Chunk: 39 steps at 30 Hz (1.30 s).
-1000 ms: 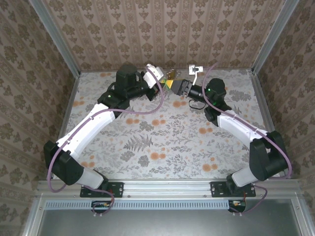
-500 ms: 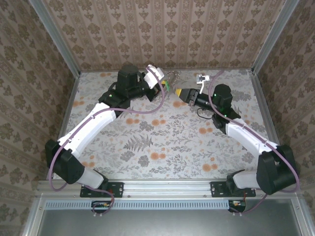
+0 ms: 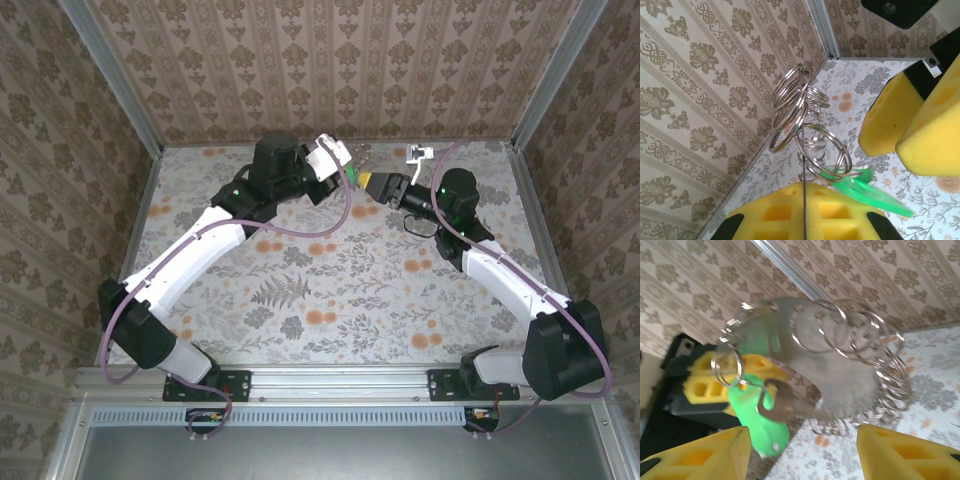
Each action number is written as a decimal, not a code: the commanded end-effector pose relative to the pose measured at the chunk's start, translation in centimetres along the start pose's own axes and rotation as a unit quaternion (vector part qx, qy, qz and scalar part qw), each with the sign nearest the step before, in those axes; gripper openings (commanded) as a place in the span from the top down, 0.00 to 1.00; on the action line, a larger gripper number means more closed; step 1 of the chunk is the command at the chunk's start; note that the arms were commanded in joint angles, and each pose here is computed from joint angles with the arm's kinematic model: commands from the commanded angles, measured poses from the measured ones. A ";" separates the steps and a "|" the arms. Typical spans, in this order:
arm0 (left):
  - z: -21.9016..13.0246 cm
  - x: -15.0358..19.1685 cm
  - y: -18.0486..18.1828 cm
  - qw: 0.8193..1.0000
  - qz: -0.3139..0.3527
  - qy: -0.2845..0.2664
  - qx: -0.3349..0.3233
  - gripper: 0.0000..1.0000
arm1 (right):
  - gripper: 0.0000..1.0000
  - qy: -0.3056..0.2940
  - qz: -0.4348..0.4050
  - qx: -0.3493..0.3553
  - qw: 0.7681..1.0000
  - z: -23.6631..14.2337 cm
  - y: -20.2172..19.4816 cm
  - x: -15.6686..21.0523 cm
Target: Put the keys on the keyring
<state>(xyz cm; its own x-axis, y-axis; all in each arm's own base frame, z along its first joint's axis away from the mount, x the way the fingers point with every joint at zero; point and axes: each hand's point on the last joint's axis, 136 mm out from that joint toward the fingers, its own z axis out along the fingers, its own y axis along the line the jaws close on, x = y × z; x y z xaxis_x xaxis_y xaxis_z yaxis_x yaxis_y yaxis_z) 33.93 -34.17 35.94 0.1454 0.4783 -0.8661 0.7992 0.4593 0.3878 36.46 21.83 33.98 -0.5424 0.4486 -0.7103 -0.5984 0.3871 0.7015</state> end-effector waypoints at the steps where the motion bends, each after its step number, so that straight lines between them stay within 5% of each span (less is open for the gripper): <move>1: -0.3 -1.2 1.1 0.999 0.043 0.006 -0.033 1.00 | 0.39 -0.027 0.000 -0.056 0.998 0.5 2.6 -2.2; 4: 0.5 -0.7 0.9 0.993 0.097 0.038 -0.060 1.00 | 0.36 -0.033 0.003 -0.072 0.997 0.7 3.0 -2.4; 16: 0.5 -2.2 0.9 0.995 0.086 0.031 -0.049 1.00 | 0.37 -0.005 0.043 -0.036 0.998 3.4 -2.5 1.4; 30: 0.3 -2.1 3.1 0.994 0.069 0.044 -0.073 1.00 | 0.41 0.019 0.029 0.051 0.998 -0.5 -6.6 4.4; 39: 0.7 -2.1 2.6 0.996 0.060 0.039 -0.057 1.00 | 0.39 -0.014 -0.008 0.018 1.000 -1.2 -2.7 1.7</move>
<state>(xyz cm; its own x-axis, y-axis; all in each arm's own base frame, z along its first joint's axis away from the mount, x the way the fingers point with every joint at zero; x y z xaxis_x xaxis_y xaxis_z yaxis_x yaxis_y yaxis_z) 36.28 -34.28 35.73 0.1541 0.6474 -0.7464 0.7195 0.4443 0.5338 36.54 20.47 28.76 -0.5687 0.4630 -0.6799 -0.5369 0.4172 0.7332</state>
